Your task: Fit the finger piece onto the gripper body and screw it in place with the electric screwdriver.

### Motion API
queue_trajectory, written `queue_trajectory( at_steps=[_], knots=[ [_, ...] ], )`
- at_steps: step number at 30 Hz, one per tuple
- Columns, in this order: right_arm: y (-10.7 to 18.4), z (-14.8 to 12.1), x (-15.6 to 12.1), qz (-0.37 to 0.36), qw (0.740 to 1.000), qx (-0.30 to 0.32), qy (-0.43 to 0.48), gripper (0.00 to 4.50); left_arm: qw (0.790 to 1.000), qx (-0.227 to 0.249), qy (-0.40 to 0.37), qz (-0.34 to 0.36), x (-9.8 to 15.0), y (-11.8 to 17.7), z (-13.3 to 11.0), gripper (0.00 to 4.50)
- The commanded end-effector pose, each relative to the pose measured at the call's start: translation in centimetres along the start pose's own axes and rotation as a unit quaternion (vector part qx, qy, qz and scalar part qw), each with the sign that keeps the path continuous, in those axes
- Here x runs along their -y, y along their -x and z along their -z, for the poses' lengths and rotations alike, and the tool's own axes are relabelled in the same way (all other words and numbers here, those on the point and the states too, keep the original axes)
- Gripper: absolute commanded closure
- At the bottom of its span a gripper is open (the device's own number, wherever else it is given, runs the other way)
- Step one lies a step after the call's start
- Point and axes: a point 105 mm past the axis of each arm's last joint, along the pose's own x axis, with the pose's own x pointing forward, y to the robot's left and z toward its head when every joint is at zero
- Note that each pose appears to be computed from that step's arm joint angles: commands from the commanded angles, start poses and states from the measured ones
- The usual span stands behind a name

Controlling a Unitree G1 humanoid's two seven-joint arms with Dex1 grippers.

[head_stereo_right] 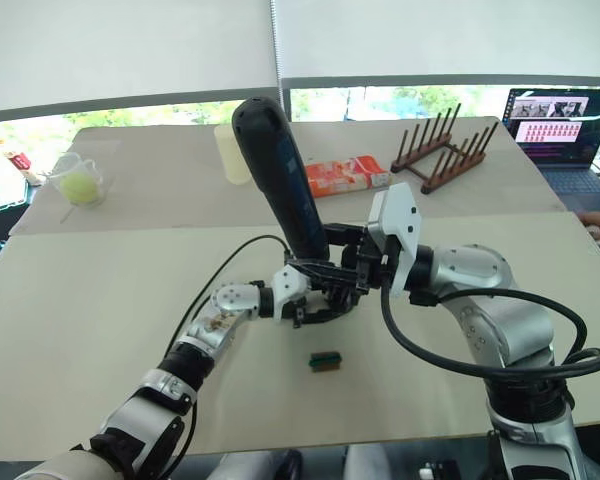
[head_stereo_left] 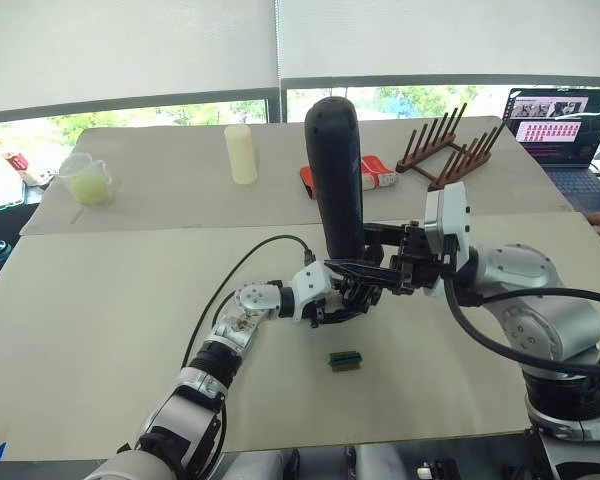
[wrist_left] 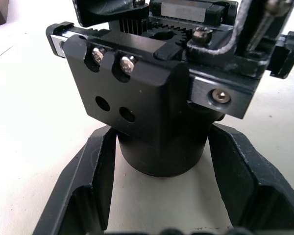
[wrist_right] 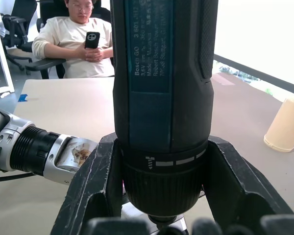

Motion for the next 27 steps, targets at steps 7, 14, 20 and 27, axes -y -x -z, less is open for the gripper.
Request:
queue_trajectory(
  at_steps=[7,14,20,27],
  knots=[
    [-0.17,-2.18,-0.7,-0.011,0.999,0.038,0.027,2.6,1.0,0.003,-0.004,0.003,0.05,-0.13,-0.18,2.18],
    [-0.24,-2.44,-0.81,-0.015,0.999,0.038,0.03,2.6,1.0,0.006,-0.005,0.002,-0.02,-0.26,-0.37,2.18],
    [-0.04,-2.0,-0.51,-0.01,0.999,0.028,0.033,2.6,1.0,0.006,-0.005,0.004,0.09,-0.25,-0.33,2.18],
    [0.02,-1.74,-0.3,-0.007,0.999,0.027,0.031,2.6,1.0,0.006,-0.005,0.003,0.11,-0.24,-0.33,2.18]
  ],
)
